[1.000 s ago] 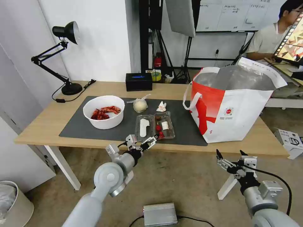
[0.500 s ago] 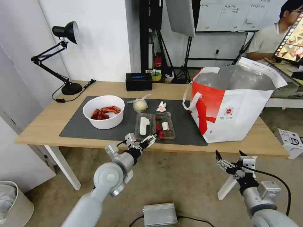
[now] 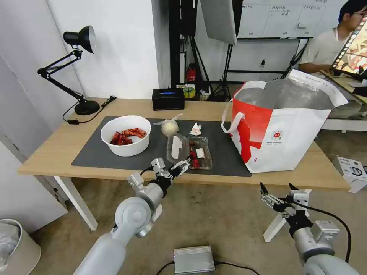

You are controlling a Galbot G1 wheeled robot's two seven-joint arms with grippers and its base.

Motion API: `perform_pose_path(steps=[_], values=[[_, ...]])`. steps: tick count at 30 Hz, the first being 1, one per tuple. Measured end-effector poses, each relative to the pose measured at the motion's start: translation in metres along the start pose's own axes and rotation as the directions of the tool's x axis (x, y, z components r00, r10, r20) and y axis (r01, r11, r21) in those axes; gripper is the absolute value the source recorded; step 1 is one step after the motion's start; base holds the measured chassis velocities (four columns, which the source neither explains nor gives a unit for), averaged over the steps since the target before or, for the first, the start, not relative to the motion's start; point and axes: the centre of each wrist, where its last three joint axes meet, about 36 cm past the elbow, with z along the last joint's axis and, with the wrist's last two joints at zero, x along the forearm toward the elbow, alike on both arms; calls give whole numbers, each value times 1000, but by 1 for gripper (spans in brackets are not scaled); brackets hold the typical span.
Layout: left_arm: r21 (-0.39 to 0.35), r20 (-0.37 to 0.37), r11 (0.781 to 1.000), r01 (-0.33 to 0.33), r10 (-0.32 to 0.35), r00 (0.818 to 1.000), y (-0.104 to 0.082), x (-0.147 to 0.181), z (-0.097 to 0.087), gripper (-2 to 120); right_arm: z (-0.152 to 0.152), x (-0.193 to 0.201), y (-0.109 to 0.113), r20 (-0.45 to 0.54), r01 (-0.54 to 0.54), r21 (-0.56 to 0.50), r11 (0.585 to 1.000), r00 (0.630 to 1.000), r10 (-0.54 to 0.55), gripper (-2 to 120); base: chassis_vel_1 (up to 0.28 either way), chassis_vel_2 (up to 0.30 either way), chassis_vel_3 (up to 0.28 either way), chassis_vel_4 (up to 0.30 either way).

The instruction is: Pick up the trash from the table and place it into the takeout bag.

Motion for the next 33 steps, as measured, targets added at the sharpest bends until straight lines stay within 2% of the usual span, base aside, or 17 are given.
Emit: perform_pose_path(steps=[13, 18, 22, 27, 29, 31, 33], values=[[-123, 21, 988, -97, 100, 995, 5, -19, 3, 100, 2, 2, 0, 3, 3, -4, 1000, 1000, -3, 100, 0, 0, 0, 0], [-140, 18, 982, -126, 129, 991, 6, -21, 6, 100, 3, 2, 0, 3, 3, -5, 1000, 1000, -3, 100, 0, 0, 0, 0], [-156, 18, 972, -173, 178, 984, 7, -23, 11, 100, 5, 2, -1, 1, 1, -9, 1000, 1000, -1, 100, 0, 0, 0, 0], [-184, 11, 966, -183, 188, 982, 8, -24, 14, 100, 7, 1, -1, -1, 1, -10, 1000, 1000, -1, 100, 0, 0, 0, 0], [-248, 10, 955, -163, 171, 985, 13, -27, 17, 99, 7, 1, -1, 0, 2, -11, 1000, 1000, -2, 100, 0, 0, 0, 0], [-274, 11, 949, -156, 166, 986, 16, -29, 18, 99, 7, 1, -1, 0, 3, -13, 1000, 1000, -3, 100, 0, 0, 0, 0], [-341, 14, 929, -143, 157, 988, 21, -33, 20, 94, 6, 1, 0, 1, 8, -37, 999, 1000, -8, 100, 0, 0, 0, 0]])
